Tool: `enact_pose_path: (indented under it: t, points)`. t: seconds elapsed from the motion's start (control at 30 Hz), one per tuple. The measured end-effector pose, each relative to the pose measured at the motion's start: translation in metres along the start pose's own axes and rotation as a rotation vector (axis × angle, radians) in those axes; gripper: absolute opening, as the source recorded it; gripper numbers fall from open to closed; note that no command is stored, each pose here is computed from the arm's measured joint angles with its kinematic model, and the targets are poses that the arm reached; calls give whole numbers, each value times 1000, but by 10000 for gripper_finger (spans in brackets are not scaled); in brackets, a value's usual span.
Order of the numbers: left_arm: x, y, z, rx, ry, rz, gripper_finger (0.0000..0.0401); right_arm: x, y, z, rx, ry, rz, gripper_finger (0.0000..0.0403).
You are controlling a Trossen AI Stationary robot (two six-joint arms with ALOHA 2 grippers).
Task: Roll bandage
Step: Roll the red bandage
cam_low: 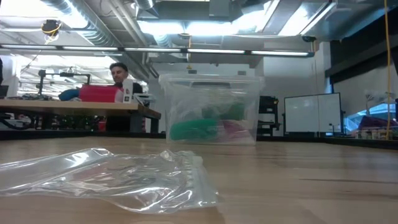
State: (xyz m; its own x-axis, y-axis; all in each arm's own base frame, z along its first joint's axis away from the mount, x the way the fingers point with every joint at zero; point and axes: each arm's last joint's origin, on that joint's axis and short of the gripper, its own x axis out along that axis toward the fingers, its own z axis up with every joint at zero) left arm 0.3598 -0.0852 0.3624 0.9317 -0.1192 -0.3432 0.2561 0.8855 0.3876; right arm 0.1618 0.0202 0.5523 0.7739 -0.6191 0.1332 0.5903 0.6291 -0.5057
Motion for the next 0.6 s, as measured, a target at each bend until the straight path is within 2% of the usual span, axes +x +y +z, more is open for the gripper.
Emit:
enact_pose_path:
  t: [0.27, 0.6]
  points:
    - [-5, -32, 12, 17, -30, -81, 12, 24, -15, -25, -110, 149, -101, 5]
    - [-12, -61, 15, -48, 15, -173, 12, 40, -36, -60, -132, 373, -200, 5]
